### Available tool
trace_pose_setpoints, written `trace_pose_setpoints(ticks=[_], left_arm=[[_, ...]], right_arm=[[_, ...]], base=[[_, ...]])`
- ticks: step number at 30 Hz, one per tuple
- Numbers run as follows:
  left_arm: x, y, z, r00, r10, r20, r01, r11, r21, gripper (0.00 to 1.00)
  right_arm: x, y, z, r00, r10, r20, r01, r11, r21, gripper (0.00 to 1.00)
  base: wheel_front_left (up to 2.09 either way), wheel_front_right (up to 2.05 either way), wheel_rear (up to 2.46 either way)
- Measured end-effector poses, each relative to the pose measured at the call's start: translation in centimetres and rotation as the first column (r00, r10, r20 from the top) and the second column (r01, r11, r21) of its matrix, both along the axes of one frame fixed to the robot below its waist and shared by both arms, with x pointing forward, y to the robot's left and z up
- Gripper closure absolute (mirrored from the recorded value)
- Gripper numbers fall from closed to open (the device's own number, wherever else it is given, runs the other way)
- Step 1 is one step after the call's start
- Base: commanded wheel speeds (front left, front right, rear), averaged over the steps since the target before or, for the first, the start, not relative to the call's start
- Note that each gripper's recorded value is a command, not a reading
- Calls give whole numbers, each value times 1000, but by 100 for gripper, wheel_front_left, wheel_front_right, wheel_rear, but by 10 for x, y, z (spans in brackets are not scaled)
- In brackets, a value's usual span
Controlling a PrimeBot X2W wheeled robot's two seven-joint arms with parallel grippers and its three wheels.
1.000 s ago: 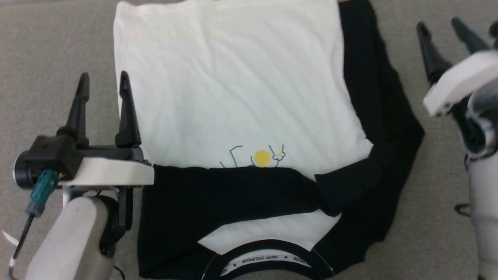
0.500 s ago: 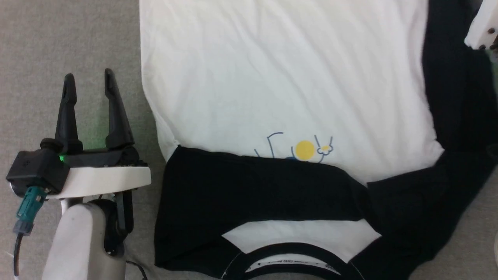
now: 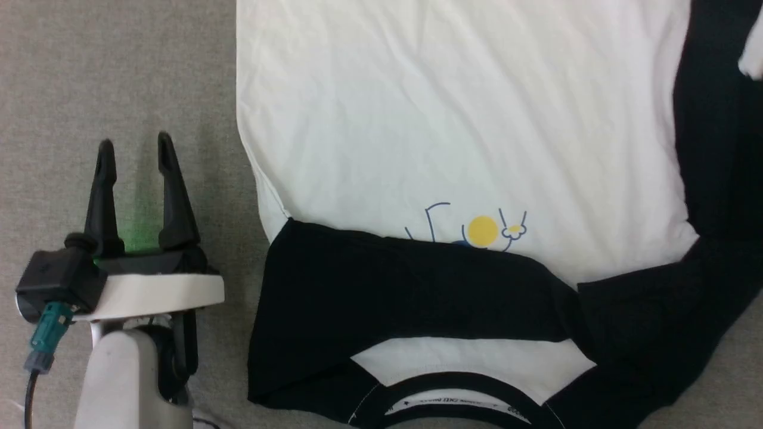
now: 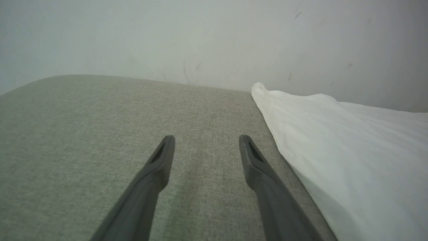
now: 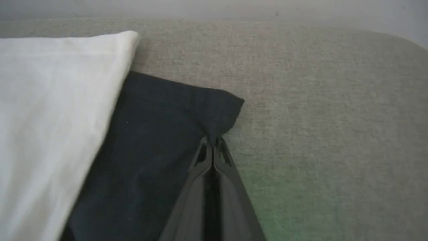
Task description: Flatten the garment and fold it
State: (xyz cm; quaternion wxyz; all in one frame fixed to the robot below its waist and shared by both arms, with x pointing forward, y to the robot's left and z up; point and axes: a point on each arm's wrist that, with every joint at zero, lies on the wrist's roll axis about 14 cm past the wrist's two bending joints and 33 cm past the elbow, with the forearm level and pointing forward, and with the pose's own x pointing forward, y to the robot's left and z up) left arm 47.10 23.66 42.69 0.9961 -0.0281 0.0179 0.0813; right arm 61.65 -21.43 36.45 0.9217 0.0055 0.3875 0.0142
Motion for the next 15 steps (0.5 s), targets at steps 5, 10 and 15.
trace_pose_setpoints(ticks=[5,10,15], left_arm=[[-16,-1,5,1000,-4,-9,4,1000,-3,0],[-34,-3,19,1000,-14,4,14,1000,-3,0],[-47,-8,35,999,-32,33,32,999,-6,0]], right_arm=[[-34,-52,23,993,-82,90,88,994,-60,100],[-80,-106,69,962,-174,211,202,972,-119,100],[-129,-136,115,919,-233,319,286,949,-132,100]], base=[[0,0,0],[0,0,0],[0,0,0]])
